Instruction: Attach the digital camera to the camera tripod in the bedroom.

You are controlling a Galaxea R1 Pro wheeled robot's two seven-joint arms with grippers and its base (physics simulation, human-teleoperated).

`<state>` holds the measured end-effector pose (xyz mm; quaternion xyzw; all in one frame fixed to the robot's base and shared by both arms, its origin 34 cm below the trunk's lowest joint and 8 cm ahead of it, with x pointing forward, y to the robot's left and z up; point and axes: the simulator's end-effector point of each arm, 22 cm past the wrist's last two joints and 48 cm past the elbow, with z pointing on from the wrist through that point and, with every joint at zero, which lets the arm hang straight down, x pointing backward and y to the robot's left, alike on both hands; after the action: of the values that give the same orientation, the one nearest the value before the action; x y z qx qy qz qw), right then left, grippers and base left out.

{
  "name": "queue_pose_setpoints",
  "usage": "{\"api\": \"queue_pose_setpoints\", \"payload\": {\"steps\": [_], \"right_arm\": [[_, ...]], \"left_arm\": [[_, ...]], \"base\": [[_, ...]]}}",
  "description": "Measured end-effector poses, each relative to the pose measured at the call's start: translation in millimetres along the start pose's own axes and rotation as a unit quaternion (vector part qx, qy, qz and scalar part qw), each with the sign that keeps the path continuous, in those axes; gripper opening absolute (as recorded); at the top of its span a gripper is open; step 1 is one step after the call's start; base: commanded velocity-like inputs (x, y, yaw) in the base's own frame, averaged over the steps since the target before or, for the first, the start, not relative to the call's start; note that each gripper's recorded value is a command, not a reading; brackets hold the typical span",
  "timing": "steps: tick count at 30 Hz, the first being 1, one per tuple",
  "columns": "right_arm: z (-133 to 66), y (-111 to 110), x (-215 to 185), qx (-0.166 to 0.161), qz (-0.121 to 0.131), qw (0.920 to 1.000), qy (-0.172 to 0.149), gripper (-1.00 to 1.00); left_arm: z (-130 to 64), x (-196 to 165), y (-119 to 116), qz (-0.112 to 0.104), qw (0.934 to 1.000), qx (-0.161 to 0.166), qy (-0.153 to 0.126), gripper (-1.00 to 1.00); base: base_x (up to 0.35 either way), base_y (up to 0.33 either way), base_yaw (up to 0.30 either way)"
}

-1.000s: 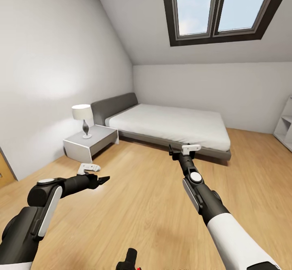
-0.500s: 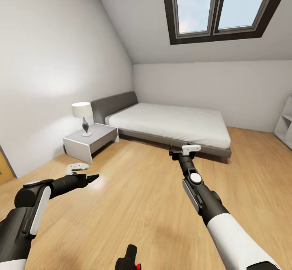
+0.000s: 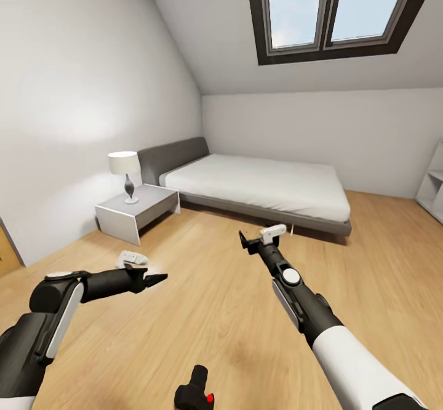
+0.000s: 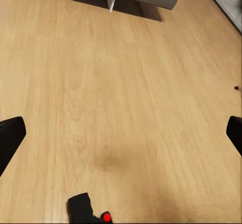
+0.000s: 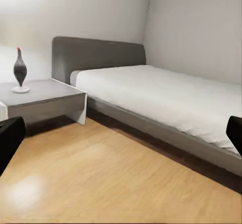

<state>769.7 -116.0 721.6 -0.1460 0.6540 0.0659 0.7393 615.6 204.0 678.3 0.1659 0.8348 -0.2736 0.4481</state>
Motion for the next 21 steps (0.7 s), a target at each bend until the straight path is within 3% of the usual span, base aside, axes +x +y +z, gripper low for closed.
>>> {"api": "queue_pose_setpoints", "payload": {"steps": [1,3,6,12,13,15,16,21], "right_arm": [[-1.1,6.3,3.2,-0.015,-0.001,0.9999,0.001,1.0],[-7.7,31.1,12.2,-0.085,-0.004,0.9963,0.006,1.0],[-14.8,39.8,20.7,-0.121,-0.004,0.9927,0.008,1.0],[-22.5,36.8,33.0,-0.131,0.005,0.9913,0.006,1.0],[-23.7,31.8,34.3,-0.129,0.01,0.9916,0.005,1.0],[-25.5,31.4,38.6,-0.128,0.011,0.9917,0.005,1.0],[-26.5,30.8,40.6,-0.128,0.012,0.9917,0.004,1.0],[-27.2,31.4,53.4,-0.128,0.015,0.9917,0.01,1.0]], "left_arm": [[1.8,3.8,-1.3,0.003,1.0,0.002,0.004,1.0],[2.8,13.4,0.2,0.014,0.9998,0.0,0.016,1.0],[0.9,22.0,6.0,0.02,0.9996,-0.003,0.022,1.0],[-6.5,36.5,11.4,0.027,0.9992,0.009,0.029,1.0],[-20.4,37.9,4.6,0.031,0.9979,0.047,0.032,1.0],[-27.0,40.8,1.0,0.03,0.9968,0.068,0.031,1.0],[-44.7,33.0,-2.0,0.023,0.9948,0.098,0.015,1.0],[-76.3,12.5,18.8,0.017,0.9929,0.109,-0.044,1.0]], "base": [[0.0,0.0,0.0],[0.0,0.0,0.0],[0.0,0.0,0.0],[0.0,0.0,0.0],[0.0,0.0,0.0],[0.0,0.0,0.0],[0.0,0.0,0.0],[0.0,0.0,0.0]]}}
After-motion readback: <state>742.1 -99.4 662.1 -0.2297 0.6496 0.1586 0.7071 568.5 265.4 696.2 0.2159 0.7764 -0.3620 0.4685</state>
